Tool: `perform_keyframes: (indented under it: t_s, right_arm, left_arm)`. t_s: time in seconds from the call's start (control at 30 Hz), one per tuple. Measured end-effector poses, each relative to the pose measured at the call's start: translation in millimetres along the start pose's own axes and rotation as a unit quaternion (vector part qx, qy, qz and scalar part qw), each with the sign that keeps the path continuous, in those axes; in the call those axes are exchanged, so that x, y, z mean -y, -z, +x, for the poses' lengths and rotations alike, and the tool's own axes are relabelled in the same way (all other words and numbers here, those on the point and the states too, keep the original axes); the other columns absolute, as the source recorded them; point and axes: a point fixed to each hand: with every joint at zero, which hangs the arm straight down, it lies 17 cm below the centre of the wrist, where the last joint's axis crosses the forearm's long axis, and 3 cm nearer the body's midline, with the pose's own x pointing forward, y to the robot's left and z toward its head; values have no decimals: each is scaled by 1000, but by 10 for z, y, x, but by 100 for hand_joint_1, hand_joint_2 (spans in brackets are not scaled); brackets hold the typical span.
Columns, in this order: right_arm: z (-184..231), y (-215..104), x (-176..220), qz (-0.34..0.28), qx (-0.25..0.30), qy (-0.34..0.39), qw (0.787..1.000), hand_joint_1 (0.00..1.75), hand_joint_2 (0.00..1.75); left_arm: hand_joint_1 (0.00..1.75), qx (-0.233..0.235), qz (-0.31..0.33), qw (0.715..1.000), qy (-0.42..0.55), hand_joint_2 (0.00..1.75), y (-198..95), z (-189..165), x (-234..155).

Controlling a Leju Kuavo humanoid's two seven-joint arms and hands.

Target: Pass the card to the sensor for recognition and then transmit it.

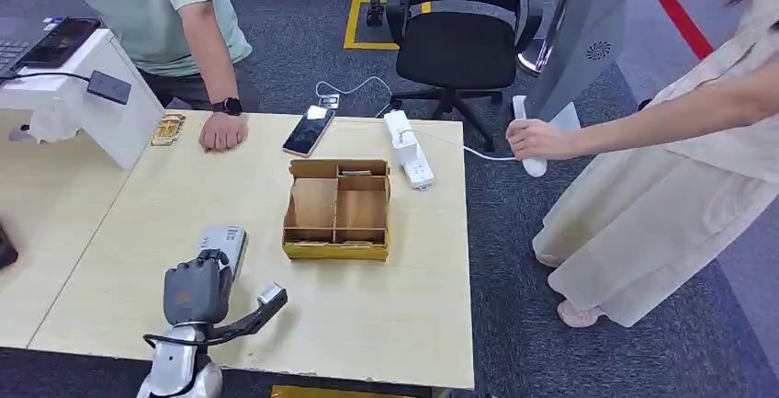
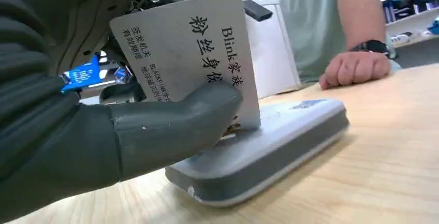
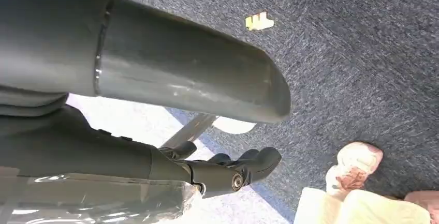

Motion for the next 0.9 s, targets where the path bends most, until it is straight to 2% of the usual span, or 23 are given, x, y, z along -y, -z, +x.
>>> perform_keyframes:
  t_s: [0.67, 0.9]
  right_arm:
    - [-29, 5, 17, -4, -4, 6, 1000, 0, 0]
    - [-22, 5, 10, -1, -3, 5, 1000, 0, 0]
  left_arm:
    - [175, 20, -10, 1000, 0, 175, 7, 90, 85]
    - [175, 22, 33, 999, -3, 175, 82, 87, -165]
